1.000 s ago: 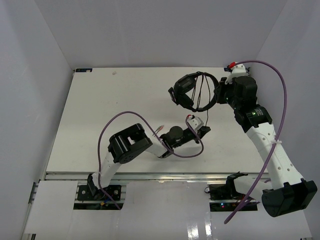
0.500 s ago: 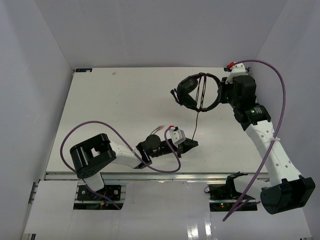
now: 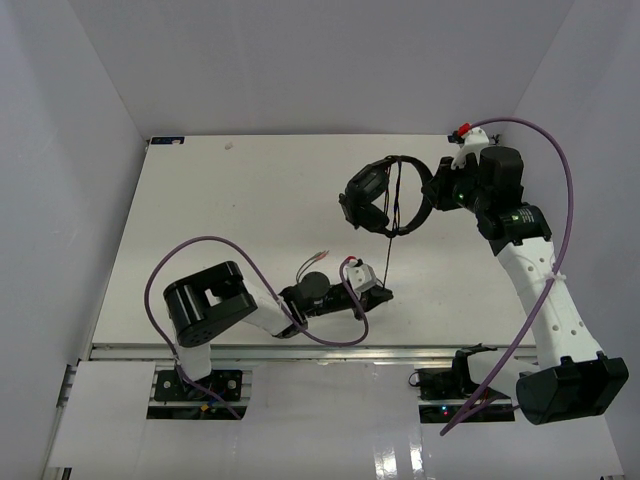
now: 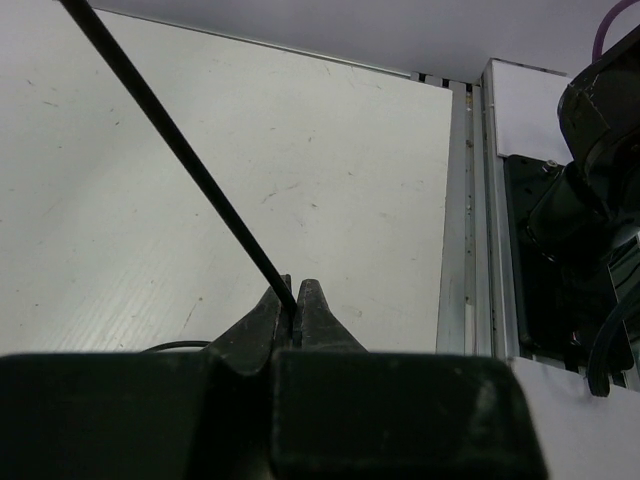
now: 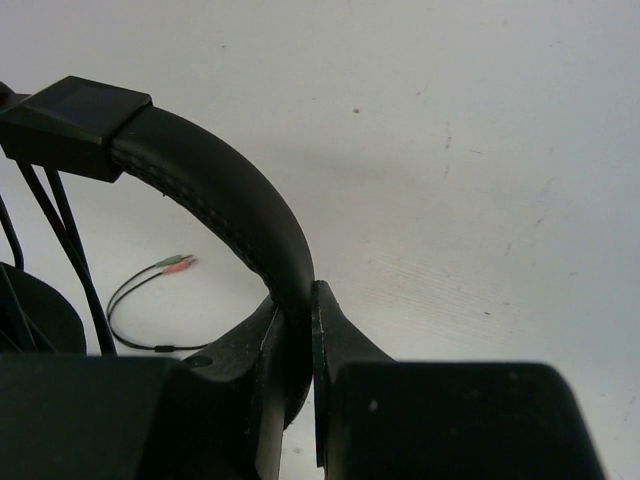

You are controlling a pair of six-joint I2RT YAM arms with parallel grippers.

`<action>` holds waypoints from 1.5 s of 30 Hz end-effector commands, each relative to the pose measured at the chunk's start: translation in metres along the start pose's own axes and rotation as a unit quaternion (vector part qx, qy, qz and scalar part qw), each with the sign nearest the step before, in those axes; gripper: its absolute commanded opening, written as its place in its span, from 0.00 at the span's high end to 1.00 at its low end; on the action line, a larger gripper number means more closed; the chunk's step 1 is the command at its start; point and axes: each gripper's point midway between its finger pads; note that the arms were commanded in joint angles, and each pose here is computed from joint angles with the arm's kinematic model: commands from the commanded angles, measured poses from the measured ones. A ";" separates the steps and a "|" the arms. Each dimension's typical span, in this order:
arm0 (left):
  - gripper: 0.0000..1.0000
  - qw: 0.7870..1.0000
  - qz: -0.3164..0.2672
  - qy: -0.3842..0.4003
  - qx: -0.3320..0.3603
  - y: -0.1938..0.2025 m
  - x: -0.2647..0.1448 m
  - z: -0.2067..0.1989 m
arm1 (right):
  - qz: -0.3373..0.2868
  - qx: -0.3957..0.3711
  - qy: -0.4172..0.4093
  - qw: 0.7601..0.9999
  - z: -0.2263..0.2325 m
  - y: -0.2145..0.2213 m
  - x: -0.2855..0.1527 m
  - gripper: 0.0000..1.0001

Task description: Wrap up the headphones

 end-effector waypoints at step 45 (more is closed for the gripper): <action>0.17 0.987 0.023 -0.069 0.142 0.006 -0.033 0.047 | -0.185 -0.021 -0.175 0.967 0.064 -0.103 -0.091 0.92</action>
Point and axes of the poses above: each gripper's point midway between its finger pads, its own x axis out along the fingers, its own z axis along the line the jaws close on, y = z × x, and after that the axes turned 13 degrees about -x, right-handed
